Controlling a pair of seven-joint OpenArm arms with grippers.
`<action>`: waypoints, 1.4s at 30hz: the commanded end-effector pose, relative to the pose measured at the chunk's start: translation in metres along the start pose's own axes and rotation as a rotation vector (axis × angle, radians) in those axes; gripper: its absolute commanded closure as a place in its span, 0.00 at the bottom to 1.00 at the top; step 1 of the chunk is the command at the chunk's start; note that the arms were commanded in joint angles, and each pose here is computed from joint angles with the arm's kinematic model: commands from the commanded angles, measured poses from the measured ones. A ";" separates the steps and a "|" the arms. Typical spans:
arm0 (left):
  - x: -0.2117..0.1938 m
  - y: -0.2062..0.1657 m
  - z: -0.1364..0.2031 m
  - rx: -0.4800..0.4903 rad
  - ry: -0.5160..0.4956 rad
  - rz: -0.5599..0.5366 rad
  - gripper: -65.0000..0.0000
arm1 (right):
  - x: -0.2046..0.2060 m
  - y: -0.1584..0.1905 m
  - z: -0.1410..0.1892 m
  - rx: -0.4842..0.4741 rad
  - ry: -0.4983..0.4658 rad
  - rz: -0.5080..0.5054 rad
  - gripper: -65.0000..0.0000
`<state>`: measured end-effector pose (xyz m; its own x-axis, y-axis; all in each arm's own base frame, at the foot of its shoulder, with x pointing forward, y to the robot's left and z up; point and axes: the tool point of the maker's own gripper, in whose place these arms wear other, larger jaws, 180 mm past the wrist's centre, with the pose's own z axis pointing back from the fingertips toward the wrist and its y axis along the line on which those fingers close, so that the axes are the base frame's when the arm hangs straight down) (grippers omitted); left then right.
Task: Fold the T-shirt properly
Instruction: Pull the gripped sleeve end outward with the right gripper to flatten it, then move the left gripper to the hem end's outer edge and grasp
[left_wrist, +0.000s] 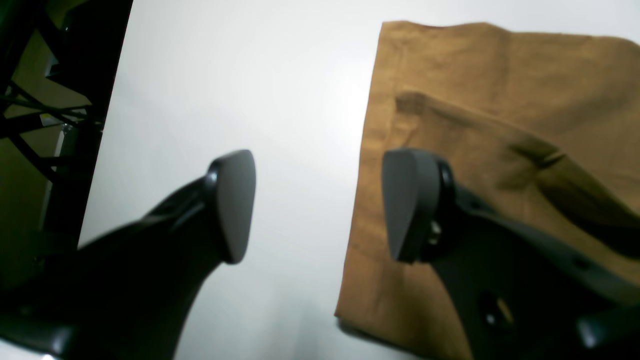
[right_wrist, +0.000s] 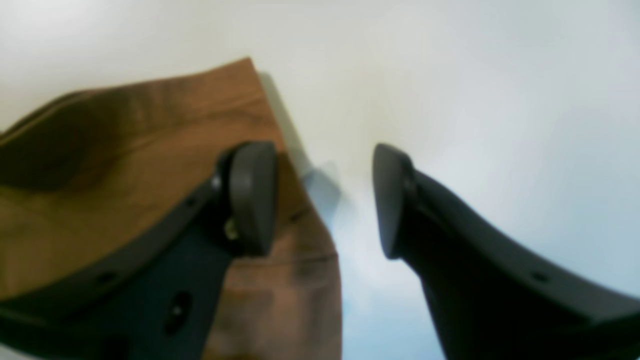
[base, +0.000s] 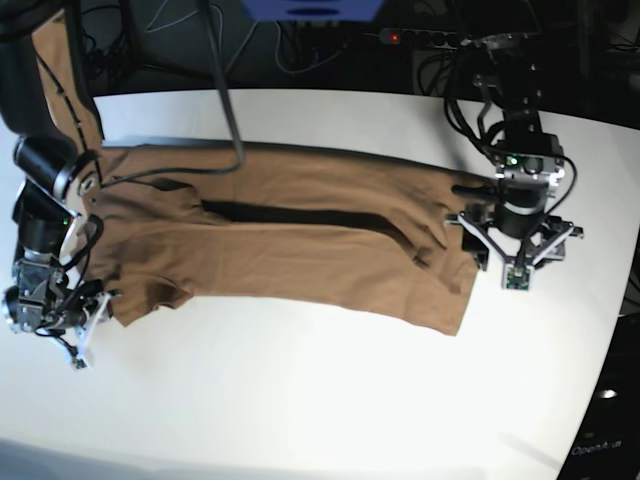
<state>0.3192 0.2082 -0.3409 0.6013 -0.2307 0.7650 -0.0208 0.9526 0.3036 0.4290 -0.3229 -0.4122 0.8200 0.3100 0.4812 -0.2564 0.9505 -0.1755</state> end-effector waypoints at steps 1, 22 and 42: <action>0.017 0.006 0.003 0.019 -0.057 0.006 0.40 | 0.019 -0.011 0.008 -0.021 -0.062 -0.020 0.52; 0.009 0.003 0.004 0.015 -0.040 0.011 0.41 | 0.003 0.021 -0.007 0.043 -0.044 -0.035 1.00; 0.056 -0.008 -0.013 -0.006 -0.118 0.095 0.40 | -0.009 0.029 -0.011 0.053 -0.028 -0.030 0.98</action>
<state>0.3593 0.1904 -0.3175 0.5272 -0.1603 0.8345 -0.0619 0.9722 0.2259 0.4188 -0.2925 -0.4366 0.8066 0.2638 0.5290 -0.2525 0.9629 -0.0952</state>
